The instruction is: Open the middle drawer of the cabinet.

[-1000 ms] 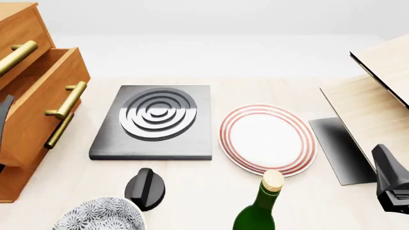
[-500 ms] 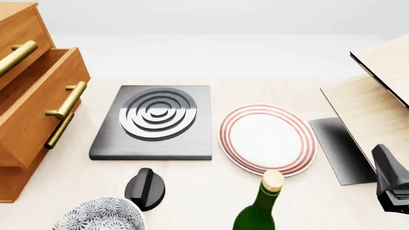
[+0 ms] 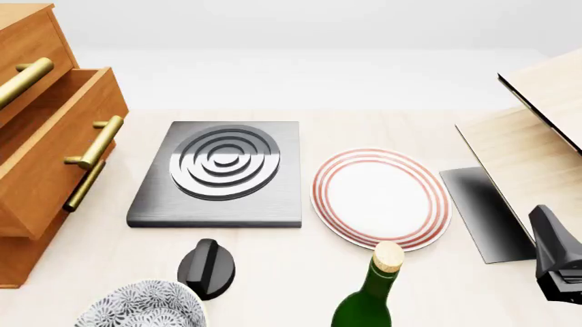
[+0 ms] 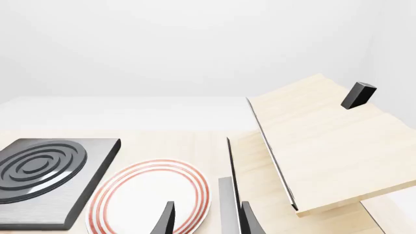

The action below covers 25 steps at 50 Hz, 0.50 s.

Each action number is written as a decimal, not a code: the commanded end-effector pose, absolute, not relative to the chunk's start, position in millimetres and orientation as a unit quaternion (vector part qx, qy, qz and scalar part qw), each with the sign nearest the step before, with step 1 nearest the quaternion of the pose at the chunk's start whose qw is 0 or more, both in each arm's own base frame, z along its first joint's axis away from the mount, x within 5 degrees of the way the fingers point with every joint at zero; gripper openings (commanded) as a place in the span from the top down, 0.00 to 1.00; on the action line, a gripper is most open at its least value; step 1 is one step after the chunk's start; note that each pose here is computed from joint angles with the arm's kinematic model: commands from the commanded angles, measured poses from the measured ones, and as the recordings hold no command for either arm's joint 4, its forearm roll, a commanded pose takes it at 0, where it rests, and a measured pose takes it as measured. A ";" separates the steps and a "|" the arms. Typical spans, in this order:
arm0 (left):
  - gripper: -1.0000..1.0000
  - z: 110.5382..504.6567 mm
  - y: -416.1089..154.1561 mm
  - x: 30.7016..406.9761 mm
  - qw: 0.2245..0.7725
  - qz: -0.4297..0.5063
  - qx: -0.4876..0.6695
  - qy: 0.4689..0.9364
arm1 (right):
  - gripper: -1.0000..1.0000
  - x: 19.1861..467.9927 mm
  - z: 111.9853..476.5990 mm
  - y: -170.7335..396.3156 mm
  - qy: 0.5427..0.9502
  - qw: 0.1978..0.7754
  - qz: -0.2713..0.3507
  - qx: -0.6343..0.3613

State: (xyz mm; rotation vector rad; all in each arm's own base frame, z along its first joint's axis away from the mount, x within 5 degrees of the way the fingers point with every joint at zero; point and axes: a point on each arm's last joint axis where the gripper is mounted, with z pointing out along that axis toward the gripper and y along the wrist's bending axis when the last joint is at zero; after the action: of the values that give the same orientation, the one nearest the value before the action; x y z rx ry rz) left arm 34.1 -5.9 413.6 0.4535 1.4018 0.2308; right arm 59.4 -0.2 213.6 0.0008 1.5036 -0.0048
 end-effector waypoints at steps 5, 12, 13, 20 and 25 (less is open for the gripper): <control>0.00 433.0 -4.9 35.6 0.721 0.066 0.156 0.672 | 0.00 58.5 213.6 -0.2 0.681 0.732 -0.001 0.001; 0.00 440.0 -2.6 33.0 0.719 0.061 0.114 0.683 | 0.00 58.4 213.6 -0.2 0.681 0.732 -0.001 0.001; 0.00 440.4 -2.6 34.2 0.717 0.059 0.108 0.686 | 0.00 58.4 213.6 -0.2 0.681 0.732 -0.001 0.001; 0.00 442.7 -1.5 32.2 0.718 0.063 0.093 0.687 | 0.00 58.4 213.6 -0.2 0.681 0.732 -0.001 0.001; 0.00 443.2 -0.8 34.0 0.714 0.066 0.081 0.692 | 0.00 58.4 213.6 -0.2 0.681 0.732 -0.001 0.001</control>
State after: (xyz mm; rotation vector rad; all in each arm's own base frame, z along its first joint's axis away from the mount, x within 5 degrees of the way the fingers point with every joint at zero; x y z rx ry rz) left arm 33.5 -2.1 439.8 0.2412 1.5109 0.1524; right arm 59.2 -0.2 213.6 0.0008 1.5036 -0.0047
